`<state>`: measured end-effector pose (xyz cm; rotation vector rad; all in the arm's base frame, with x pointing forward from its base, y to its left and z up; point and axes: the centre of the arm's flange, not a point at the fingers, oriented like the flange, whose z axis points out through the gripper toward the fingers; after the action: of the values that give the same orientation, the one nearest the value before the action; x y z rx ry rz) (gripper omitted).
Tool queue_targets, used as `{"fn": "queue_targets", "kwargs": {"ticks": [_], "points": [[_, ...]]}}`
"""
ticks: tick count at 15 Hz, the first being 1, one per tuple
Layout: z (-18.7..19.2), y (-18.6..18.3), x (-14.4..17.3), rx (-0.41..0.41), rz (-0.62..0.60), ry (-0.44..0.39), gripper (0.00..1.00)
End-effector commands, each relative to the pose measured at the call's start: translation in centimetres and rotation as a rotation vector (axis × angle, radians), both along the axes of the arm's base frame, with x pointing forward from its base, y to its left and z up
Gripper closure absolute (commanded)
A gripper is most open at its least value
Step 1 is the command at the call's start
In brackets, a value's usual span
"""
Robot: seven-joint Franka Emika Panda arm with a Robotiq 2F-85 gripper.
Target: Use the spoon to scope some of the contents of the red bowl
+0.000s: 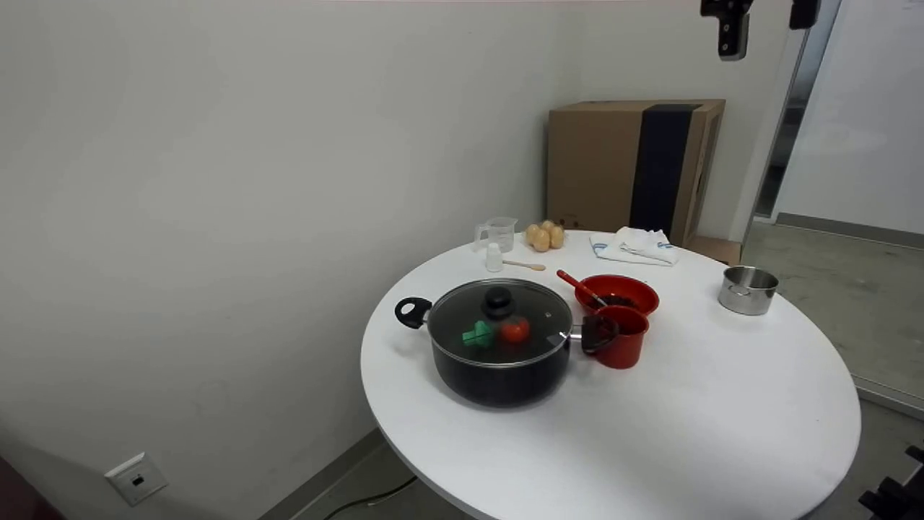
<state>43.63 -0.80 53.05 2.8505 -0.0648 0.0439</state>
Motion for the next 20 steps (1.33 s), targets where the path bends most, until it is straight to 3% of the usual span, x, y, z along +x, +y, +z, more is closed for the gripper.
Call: {"fn": "queue_targets", "kwargs": {"ticks": [1, 6, 9, 11, 12, 17, 18, 20], "points": [[-2.6, -3.4, 8.4, -0.068, -0.018, 0.003, 0.0], [-6.6, -4.3, 17.9, -0.042, 0.247, 0.099, 0.0], [-9.0, -4.4, 23.3, 0.022, 0.399, 0.125, 0.0], [-10.4, -4.7, 25.2, 0.069, 0.495, 0.142, 0.0], [-10.7, -3.8, 20.6, 0.026, 0.413, 0.126, 0.0], [-11.3, -3.9, 21.2, 0.033, 0.42, 0.132, 0.0], [-10.8, -4.2, 20.4, 0.014, 0.377, 0.129, 0.0], [-11.3, -4.2, 20.0, 0.001, 0.38, 0.18, 0.0]]}}
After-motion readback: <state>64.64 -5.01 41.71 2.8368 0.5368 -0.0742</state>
